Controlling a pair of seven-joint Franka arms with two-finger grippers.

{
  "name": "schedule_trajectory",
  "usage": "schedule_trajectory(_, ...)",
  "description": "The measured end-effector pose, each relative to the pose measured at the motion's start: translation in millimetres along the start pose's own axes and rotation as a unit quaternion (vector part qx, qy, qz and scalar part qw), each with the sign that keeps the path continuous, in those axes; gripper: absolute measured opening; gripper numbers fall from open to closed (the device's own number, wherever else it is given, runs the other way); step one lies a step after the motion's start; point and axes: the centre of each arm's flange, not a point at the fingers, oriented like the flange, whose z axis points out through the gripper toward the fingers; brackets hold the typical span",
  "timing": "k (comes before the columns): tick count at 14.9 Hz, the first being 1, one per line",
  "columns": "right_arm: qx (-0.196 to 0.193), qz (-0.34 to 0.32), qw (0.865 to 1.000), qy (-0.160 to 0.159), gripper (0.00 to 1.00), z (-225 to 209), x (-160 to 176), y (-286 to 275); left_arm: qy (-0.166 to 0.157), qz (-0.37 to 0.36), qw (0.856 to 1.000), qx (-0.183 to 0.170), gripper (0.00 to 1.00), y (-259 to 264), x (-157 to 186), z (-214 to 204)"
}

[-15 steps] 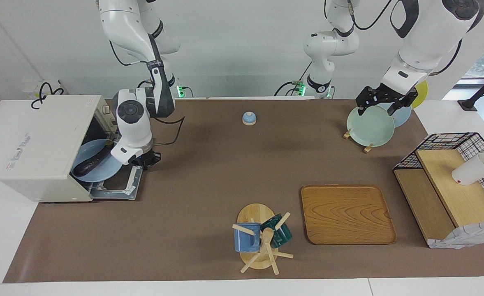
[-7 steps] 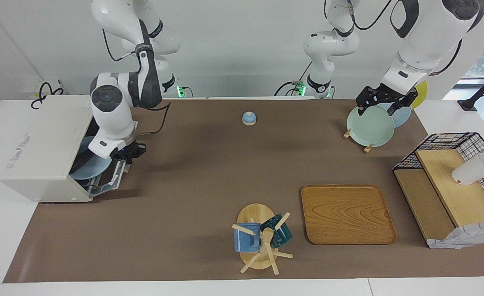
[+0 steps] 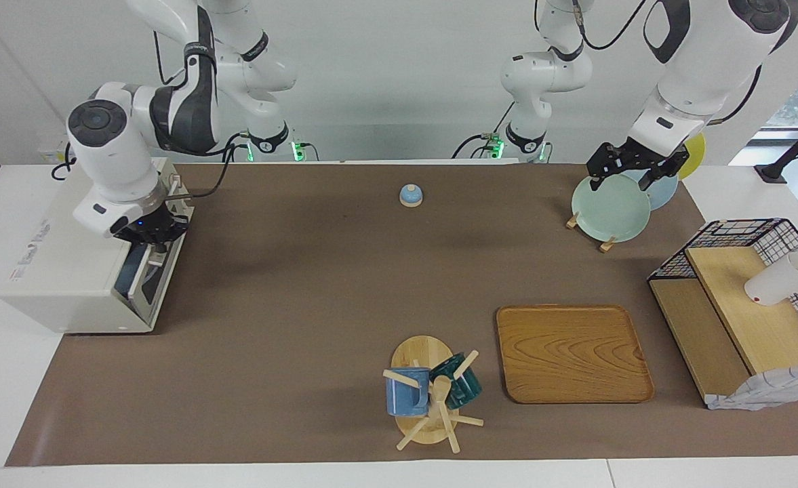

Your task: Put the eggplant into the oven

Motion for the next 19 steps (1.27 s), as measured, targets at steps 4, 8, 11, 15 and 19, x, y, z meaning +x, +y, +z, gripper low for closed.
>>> schedule_trajectory(4,0.012,0.003,1.0,0.006,0.01,-1.4,-6.5,18.2,0.0,0.0,1.0,0.0,1.0,0.0,0.0,0.0)
schedule_trajectory(8,0.037,0.01,0.999,-0.007,0.01,-13.6,-9.0,15.5,0.0,0.0,1.0,0.0,1.0,-0.1,0.0,0.0)
schedule_trajectory(11,0.065,0.018,0.998,-0.014,0.01,-55.9,-13.6,13.6,0.0,0.0,1.0,0.0,1.0,-0.2,0.0,0.0)
schedule_trajectory(15,0.067,0.017,0.998,0.001,0.01,-117.9,-22.5,12.3,0.0,0.0,1.0,0.0,1.0,-0.2,0.0,0.0)
schedule_trajectory(19,0.072,0.034,0.997,-0.008,0.01,-127.8,-22.2,-0.7,0.0,0.0,1.0,0.0,1.0,-0.2,0.0,0.0)
